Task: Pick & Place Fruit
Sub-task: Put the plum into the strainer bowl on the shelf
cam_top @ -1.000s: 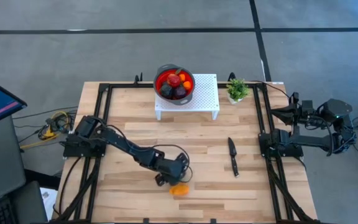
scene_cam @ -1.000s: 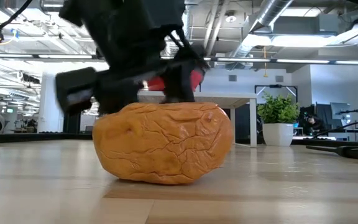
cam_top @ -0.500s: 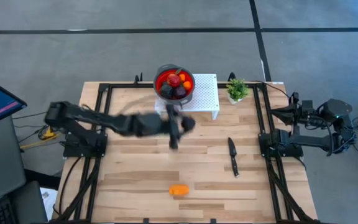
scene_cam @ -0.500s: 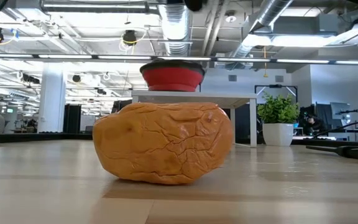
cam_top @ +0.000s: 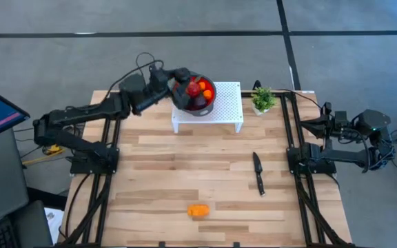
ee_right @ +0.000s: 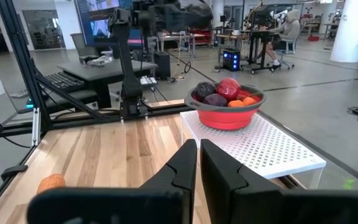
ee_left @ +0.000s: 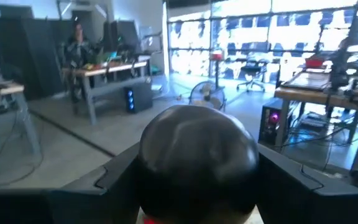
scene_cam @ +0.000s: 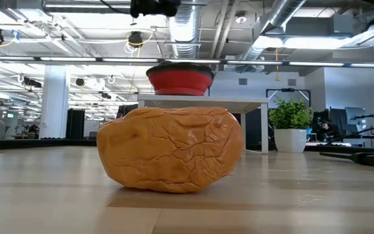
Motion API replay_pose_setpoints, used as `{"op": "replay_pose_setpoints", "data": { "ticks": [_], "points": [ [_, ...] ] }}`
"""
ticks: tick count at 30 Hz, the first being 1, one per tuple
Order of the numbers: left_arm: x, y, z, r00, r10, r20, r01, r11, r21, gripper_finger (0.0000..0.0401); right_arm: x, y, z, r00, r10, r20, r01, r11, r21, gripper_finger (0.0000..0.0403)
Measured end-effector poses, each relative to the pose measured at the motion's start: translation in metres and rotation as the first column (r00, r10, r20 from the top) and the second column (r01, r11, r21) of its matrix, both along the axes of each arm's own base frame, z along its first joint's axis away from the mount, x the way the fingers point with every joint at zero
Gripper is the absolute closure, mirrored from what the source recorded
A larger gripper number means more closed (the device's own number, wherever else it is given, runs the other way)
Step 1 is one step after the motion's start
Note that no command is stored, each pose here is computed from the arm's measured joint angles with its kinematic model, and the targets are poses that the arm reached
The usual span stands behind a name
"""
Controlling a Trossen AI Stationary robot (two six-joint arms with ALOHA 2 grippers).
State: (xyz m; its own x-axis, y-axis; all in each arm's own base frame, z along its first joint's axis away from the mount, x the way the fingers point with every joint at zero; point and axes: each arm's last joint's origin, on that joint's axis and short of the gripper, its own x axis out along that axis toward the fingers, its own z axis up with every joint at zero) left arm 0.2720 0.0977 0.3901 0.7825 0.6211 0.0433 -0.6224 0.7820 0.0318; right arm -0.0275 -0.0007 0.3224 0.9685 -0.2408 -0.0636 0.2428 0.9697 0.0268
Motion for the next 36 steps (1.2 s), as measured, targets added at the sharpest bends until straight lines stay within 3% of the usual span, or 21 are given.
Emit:
{"op": "replay_pose_setpoints", "data": {
  "ticks": [8, 18, 27, 36],
  "points": [
    [0.006, 0.029, -0.032, 0.996, 0.079, -0.041, -0.084, 0.99, -0.115, 0.0153, 0.0, 0.0, 0.0, 1.0, 0.0, 0.0, 0.0, 1.0, 0.0, 0.0386],
    [0.001, 0.054, -0.068, 0.979, 0.158, -0.126, -0.178, 0.969, -0.172, 0.0155, 0.0, 0.0, 0.0, 1.0, 0.0, 0.0, 0.0, 1.0, 0.0, 0.0386],
    [-0.002, 0.052, -0.094, 0.968, 0.153, -0.199, -0.191, 0.963, -0.188, 0.0156, 0.0, 0.0, 0.0, 1.0, 0.0, 0.0, 0.0, 1.0, 0.0, 0.0386],
    [-0.006, 0.053, -0.101, 0.948, 0.203, -0.243, -0.237, 0.964, -0.118, 0.0141, 0.0, 0.0, 0.0, 1.0, 0.0, 0.0, 0.0, 1.0, 0.0, 0.0386]
  ]
}}
